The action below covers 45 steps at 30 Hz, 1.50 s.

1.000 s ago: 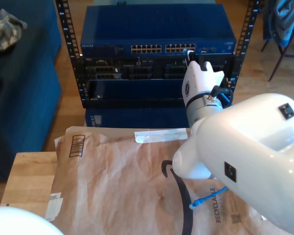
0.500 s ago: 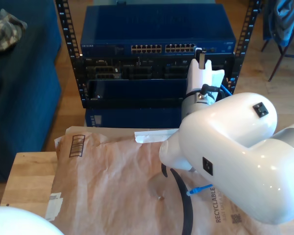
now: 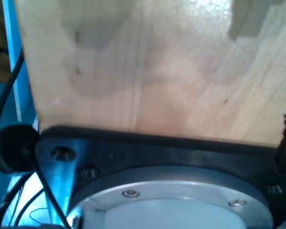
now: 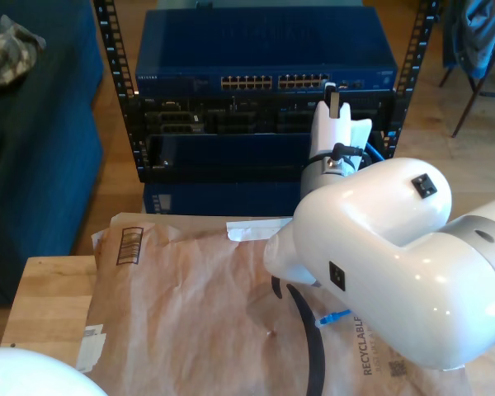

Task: Grab the cable and plug it in

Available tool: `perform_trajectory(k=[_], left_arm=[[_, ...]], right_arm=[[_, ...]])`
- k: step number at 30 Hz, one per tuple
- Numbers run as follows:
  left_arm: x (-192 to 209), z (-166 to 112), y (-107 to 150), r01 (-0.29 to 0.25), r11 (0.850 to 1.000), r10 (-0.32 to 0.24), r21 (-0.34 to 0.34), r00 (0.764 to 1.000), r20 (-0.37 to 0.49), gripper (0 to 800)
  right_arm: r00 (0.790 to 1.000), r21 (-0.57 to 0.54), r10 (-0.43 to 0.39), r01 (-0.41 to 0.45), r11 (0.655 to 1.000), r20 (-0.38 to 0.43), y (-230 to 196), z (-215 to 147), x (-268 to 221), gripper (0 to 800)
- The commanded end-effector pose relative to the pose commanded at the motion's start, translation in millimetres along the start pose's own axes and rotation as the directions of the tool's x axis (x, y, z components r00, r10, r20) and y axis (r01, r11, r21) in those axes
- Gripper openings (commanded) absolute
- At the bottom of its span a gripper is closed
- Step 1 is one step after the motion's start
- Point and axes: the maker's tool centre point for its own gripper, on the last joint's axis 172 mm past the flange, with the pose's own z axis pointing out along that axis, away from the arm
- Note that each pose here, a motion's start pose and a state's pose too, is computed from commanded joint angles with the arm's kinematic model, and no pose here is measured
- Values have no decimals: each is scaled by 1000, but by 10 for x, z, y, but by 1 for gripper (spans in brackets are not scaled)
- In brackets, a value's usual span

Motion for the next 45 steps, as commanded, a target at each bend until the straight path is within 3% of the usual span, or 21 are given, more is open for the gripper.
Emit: perform_trajectory(k=[45], left_arm=[[0, 0, 0, 0, 1000, 0, 0, 1000, 0, 800]], right_arm=[[1000, 26, 18, -18, 999, -8, 13, 128, -34, 0]])
